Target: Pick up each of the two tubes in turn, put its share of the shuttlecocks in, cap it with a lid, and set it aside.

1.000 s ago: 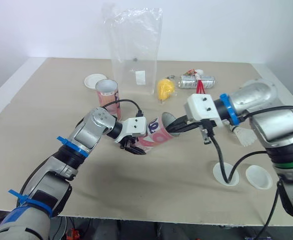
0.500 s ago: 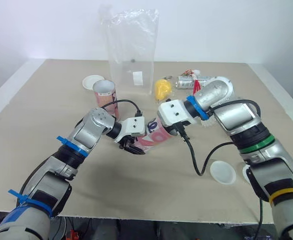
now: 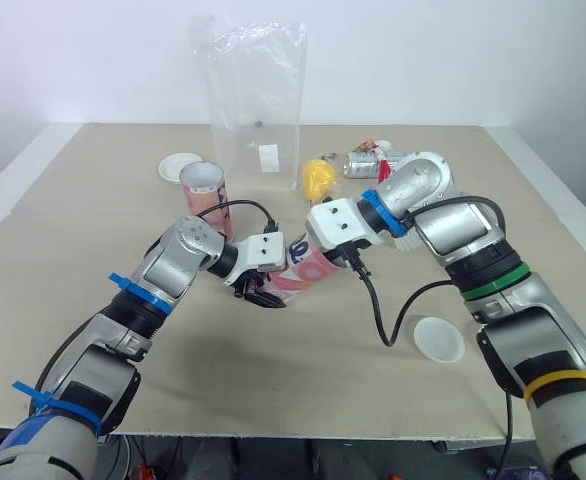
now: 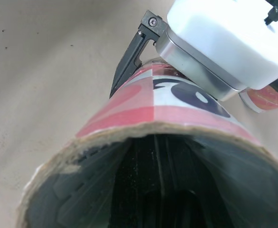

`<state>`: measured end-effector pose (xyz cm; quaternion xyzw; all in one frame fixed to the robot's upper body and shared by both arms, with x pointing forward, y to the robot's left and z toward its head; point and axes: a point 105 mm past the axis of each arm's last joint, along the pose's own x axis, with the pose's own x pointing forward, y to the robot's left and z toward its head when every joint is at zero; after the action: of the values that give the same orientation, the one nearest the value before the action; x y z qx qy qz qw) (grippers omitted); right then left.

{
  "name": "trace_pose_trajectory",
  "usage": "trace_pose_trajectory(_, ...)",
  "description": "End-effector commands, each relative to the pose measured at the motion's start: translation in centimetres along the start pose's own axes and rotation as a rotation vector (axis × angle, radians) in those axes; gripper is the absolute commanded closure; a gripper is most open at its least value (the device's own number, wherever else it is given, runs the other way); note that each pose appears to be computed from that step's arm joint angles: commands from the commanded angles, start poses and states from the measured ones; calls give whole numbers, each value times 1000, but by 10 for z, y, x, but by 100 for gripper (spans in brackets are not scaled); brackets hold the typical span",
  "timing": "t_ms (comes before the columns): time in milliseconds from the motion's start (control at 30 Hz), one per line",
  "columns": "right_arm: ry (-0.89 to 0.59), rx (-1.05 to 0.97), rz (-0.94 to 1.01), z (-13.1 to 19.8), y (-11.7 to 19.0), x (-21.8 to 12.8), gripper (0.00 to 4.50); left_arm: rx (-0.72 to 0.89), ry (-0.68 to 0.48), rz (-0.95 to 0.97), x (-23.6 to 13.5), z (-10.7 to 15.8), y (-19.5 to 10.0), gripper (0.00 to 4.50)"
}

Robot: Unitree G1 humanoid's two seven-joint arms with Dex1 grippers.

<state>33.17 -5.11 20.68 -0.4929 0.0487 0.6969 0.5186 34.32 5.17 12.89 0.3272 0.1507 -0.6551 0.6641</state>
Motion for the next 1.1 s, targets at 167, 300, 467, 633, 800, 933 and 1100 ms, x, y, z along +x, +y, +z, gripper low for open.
trace_pose_trajectory(167, -31, 4, -21, 10, 4, -26, 442, 39, -50, 8, 4, 10, -2, 153)
trace_pose_trajectory(300, -54, 20, -72, 16, 1, -36, 442, 38, -50, 8, 5, 9, -2, 153)
trace_pose_trajectory(467, -87, 36, -149, 25, -1, -57, 442, 40, -55, 12, 6, 8, -3, 153)
trace_pose_trajectory(633, -66, 72, -165, 20, 16, -75, 442, 40, -55, 18, 5, 5, -3, 153)
trace_pose_trajectory(800, -33, 151, -192, 6, 38, -90, 442, 32, -57, 21, 4, 0, -5, 153)
trace_pose_trajectory(933, -33, 201, -220, 2, 47, -94, 442, 29, -69, 22, 5, 0, -5, 153)
trace_pose_trajectory(1100, -171, 334, -366, 7, 49, -109, 442, -24, -185, 82, 10, 3, -1, 153)
